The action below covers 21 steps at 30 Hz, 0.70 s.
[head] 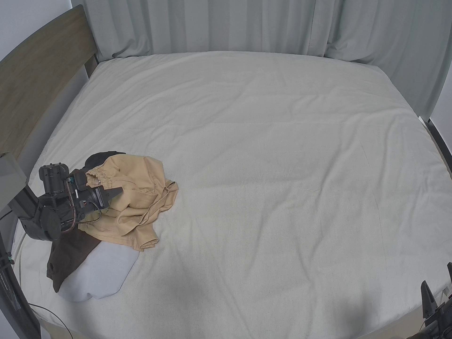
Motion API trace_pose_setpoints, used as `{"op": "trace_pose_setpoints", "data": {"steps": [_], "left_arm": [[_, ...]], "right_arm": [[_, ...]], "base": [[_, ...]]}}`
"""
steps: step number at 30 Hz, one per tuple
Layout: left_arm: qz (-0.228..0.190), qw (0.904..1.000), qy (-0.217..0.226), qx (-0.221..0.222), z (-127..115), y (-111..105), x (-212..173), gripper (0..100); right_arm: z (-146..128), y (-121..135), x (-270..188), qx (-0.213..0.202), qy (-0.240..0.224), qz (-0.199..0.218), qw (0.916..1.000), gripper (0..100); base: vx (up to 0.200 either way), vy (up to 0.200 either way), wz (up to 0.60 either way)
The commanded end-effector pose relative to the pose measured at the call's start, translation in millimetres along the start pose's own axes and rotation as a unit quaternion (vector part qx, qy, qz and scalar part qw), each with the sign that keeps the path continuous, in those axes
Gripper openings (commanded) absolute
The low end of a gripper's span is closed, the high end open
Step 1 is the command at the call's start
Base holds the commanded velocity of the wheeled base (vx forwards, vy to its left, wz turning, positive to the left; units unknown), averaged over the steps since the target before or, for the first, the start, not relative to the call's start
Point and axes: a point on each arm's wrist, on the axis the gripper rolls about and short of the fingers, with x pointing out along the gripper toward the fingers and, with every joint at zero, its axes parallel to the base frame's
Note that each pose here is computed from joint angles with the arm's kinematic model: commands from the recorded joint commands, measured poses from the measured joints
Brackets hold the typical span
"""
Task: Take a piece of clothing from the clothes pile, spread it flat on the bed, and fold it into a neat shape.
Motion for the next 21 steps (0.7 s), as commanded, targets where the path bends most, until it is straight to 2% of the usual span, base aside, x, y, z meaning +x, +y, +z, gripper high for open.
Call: {"op": "trace_pose_setpoints", "data": {"steps": [1, 14, 21], "left_arm": [[0.000, 1.0000, -0.001, 0.000, 1.0, -0.2, -0.2, 0], [-0.008, 0.9999, -0.012, 0.006, 3.9, -9.5, -10.8, 0], [-0.052, 0.9985, -0.007, 0.016, -0.5, -31.6, -28.3, 0]], "right_arm": [[-5.0, 0.1, 0.9, 0.000, 0.006, 0.001, 1.0000, 100], [-5.0, 0.1, 0.9, 0.000, 0.006, 0.001, 1.0000, 100], [-5.0, 0.1, 0.9, 0.000, 0.006, 0.001, 1.0000, 100]], "base": [[0.000, 0.000, 0.00], [0.000, 0.000, 0.00], [0.000, 0.000, 0.00]]}}
